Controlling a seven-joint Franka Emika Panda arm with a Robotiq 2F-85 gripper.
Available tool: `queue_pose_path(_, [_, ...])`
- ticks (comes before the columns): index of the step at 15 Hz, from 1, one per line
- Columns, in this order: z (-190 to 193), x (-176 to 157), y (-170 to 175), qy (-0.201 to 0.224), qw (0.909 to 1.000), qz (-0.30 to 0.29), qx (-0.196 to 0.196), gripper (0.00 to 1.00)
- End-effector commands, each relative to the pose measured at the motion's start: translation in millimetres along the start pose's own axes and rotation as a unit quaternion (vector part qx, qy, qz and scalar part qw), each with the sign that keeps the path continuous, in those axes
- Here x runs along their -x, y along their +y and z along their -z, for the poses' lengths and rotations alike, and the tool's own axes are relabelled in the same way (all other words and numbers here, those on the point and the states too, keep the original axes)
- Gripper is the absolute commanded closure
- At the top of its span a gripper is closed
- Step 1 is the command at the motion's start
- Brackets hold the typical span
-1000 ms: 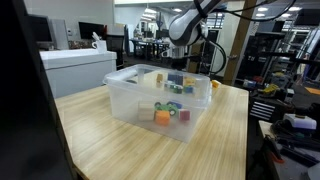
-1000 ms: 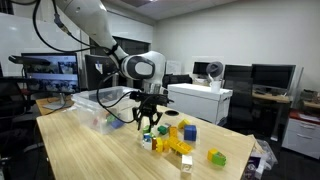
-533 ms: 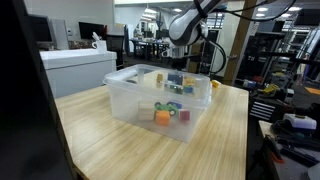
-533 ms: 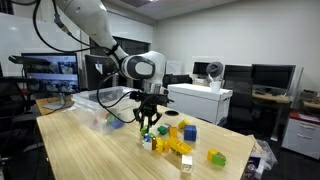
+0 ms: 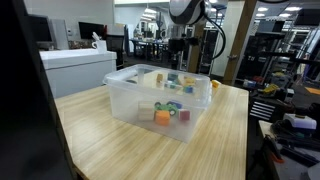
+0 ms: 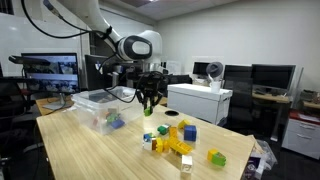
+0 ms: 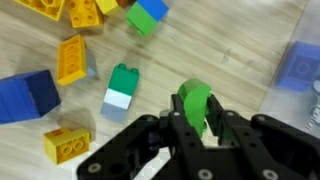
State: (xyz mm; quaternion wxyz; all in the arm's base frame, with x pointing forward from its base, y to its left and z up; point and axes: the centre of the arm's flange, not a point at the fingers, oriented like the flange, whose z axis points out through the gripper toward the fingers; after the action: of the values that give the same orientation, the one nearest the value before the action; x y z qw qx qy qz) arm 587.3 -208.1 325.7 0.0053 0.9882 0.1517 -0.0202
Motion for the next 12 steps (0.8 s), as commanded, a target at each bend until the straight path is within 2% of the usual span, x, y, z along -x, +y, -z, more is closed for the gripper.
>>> queue_pose_path(1, [76.4, 3.4, -35.0, 0.031, 0.9990, -0.020, 0.026, 0.93])
queue_pose_path(3, [113.1, 0.6, -63.0, 0.055, 0.9979, -0.016, 0.031, 0.93])
queue_pose_path(4, [144.0, -1.9, -88.6, 0.073, 0.9966, -0.007, 0.036, 0.93])
queue_pose_path(6, [164.6, -0.9, -128.0, 0.087, 0.9956, 0.015, 0.032, 0.93])
queue_pose_path(8, [173.8, 1.1, -172.0, 0.084, 0.9954, 0.040, 0.022, 0.93])
queue_pose_path(11, [170.6, 6.9, -233.4, 0.054, 0.9963, 0.066, 0.010, 0.93])
queue_pose_path(12, [167.6, 10.0, -245.1, 0.039, 0.9979, 0.052, 0.006, 0.48])
